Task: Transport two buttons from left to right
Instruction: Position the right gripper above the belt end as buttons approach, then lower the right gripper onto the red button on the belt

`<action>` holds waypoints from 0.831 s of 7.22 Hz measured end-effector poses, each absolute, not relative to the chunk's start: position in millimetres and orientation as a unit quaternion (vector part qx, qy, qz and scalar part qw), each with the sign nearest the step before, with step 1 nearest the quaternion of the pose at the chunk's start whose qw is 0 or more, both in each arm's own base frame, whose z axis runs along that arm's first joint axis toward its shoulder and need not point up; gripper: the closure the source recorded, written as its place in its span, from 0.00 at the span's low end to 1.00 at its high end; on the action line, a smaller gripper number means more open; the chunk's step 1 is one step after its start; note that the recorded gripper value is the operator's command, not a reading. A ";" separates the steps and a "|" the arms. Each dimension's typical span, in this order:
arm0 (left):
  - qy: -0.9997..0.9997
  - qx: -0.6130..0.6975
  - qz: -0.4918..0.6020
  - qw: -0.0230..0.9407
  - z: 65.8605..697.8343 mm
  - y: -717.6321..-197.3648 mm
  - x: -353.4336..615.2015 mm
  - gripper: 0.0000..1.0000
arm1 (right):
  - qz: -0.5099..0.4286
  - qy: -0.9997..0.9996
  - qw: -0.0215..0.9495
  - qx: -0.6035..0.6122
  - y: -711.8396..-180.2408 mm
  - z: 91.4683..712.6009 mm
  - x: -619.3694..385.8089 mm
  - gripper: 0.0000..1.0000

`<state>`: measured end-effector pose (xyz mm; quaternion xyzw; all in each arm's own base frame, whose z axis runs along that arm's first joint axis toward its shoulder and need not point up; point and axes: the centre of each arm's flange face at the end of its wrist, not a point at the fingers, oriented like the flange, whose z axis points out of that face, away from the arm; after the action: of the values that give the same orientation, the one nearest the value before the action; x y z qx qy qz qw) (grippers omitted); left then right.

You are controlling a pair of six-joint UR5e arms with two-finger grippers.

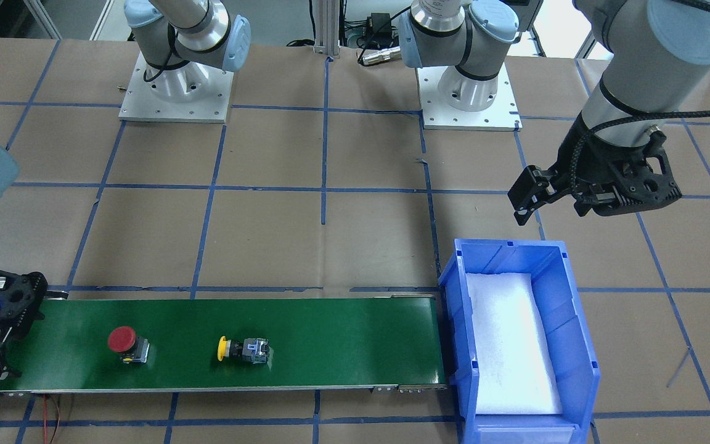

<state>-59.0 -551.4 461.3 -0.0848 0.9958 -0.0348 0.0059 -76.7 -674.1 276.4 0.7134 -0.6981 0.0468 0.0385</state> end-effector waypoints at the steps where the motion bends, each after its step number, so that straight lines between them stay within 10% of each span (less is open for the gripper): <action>1: 0.996 -0.085 -0.034 0.006 461.0 -551.5 -59.0 0.00 | 0.044 -0.693 0.035 0.718 -674.1 273.3 -76.4 0.03; 6: 0.996 -0.083 -0.031 0.006 459.6 -551.0 -59.0 0.00 | 0.042 -0.690 0.032 0.722 -673.0 269.5 -76.2 0.03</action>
<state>-59.0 -551.0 459.6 -0.0825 0.9961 -0.0313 0.0061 -76.2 -673.0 269.5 0.7220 -0.6899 0.0415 0.0319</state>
